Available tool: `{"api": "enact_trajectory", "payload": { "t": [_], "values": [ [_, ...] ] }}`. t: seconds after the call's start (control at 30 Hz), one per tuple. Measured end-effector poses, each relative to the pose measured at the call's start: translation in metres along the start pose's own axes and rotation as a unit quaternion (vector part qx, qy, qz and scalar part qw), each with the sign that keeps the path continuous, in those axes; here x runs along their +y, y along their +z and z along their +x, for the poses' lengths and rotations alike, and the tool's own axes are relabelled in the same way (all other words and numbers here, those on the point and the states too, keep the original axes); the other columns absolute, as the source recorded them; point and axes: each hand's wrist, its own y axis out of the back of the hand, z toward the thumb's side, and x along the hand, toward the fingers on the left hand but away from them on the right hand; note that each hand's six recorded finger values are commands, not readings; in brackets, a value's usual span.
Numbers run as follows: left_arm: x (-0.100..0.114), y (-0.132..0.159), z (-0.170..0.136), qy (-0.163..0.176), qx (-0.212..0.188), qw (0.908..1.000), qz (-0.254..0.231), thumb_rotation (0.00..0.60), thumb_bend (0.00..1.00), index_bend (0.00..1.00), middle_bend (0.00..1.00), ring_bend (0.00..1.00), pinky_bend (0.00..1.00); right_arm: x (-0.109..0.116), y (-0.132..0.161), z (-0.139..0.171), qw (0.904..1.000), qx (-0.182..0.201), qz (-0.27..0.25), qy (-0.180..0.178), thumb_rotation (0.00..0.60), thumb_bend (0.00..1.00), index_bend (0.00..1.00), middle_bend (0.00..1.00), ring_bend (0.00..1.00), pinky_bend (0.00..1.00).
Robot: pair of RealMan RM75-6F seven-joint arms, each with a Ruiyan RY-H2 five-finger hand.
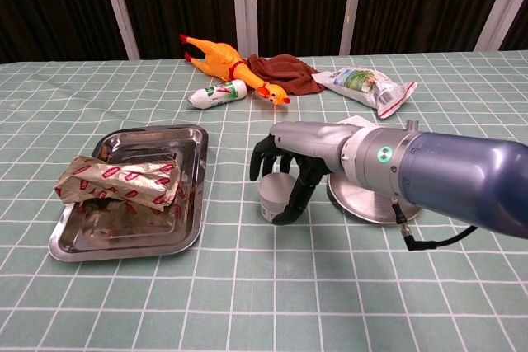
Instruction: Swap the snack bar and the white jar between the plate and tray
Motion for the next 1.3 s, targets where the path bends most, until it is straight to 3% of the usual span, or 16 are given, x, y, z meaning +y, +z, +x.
{"api": "enact_trajectory", "payload": {
  "t": [0.4,0.77,1.0,1.17,1.3],
  "values": [
    [0.000,-0.001,0.000,0.003,0.003,0.9999,-0.009,0.600,0.35,0.32,0.07,0.00,0.20,-0.001,-0.001,-0.008,0.9998,-0.005,0.004,-0.017,0.600,0.21,0.41,0.40,0.41,0.07],
    [-0.001,0.001,-0.001,-0.001,-0.001,0.9999,-0.014,0.600,0.35,0.33,0.07,0.00,0.20,-0.002,-0.009,-0.011,0.9996,-0.010,0.013,-0.023,0.600,0.29,0.48,0.49,0.51,0.15],
    [-0.001,0.000,0.000,0.001,0.001,0.9999,-0.015,0.600,0.35,0.33,0.07,0.00,0.20,0.000,-0.008,-0.012,0.9993,-0.006,0.016,-0.033,0.600,0.30,0.49,0.50,0.52,0.16],
    [0.004,-0.002,0.000,0.010,0.004,0.9998,-0.016,0.600,0.35,0.33,0.07,0.00,0.20,0.015,-0.007,-0.008,0.9986,0.000,0.008,-0.053,0.600,0.30,0.50,0.50,0.52,0.16],
    [0.007,-0.005,0.001,0.019,0.008,0.9996,-0.018,0.600,0.35,0.33,0.07,0.00,0.20,0.040,-0.008,0.000,0.9964,0.003,0.004,-0.084,0.600,0.30,0.50,0.50,0.52,0.16]
  ]
}}
